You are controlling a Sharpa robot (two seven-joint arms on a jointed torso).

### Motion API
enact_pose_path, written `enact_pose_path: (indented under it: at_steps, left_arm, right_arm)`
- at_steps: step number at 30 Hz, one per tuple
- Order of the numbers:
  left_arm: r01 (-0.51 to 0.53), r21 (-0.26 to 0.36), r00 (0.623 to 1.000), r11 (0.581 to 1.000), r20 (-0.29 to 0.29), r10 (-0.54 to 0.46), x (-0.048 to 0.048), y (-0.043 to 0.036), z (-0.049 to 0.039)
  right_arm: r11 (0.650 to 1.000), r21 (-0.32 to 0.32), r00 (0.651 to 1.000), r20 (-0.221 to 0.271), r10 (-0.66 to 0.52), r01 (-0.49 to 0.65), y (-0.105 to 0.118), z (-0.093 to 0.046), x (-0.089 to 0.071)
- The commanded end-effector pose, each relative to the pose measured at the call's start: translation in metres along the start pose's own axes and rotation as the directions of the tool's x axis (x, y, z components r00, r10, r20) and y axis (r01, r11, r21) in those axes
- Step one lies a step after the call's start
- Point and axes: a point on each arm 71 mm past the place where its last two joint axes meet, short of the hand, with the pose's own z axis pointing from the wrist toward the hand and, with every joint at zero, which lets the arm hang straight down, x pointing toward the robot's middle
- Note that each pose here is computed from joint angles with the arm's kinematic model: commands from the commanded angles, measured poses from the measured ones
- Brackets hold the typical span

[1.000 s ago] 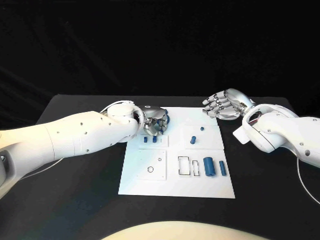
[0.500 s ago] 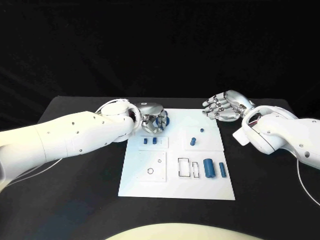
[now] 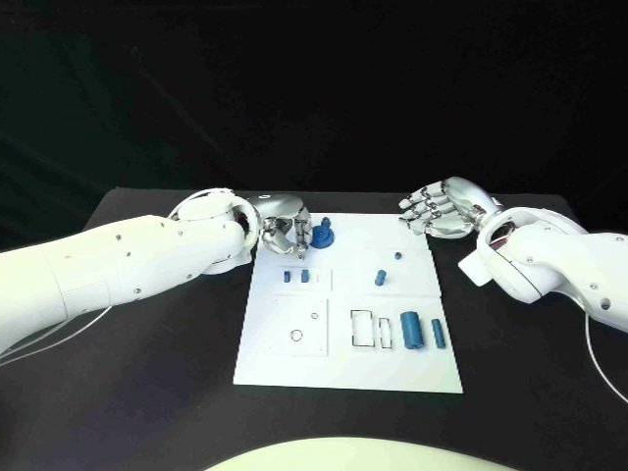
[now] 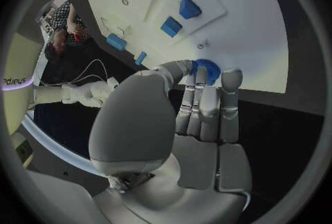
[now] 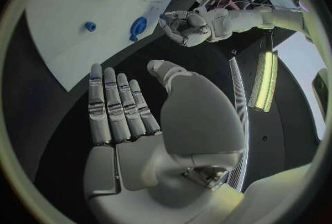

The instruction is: Assemble the parts on the task board

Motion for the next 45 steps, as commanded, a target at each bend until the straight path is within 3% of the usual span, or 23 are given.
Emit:
enact_pose_path:
  at_steps: [1, 7, 13, 45]
  left_arm:
    - [0.026, -0.006, 0.999, 1.0, -0.042, -0.026, 0.0065, 0.0036, -0.0019]
    - [0.039, -0.017, 0.997, 0.999, -0.069, -0.041, 0.0156, 0.0087, -0.0036]
    - [0.043, -0.02, 0.996, 0.999, -0.077, -0.044, 0.019, 0.0096, -0.0027]
    - [0.026, -0.03, 0.998, 0.999, -0.064, -0.028, 0.0201, 0.0067, 0.0037]
  right_arm:
    - [1.0, -0.018, 1.0, -0.009, -0.006, 0.006, 0.002, 0.0, 0.001]
    - [1.0, -0.019, 1.0, -0.009, -0.006, 0.005, 0.002, 0.0, 0.002]
    - [1.0, -0.019, 1.0, -0.008, -0.006, 0.006, 0.002, 0.0, 0.002]
    - [1.0, -0.015, 1.0, -0.008, -0.007, 0.007, 0.001, 0.0, 0.001]
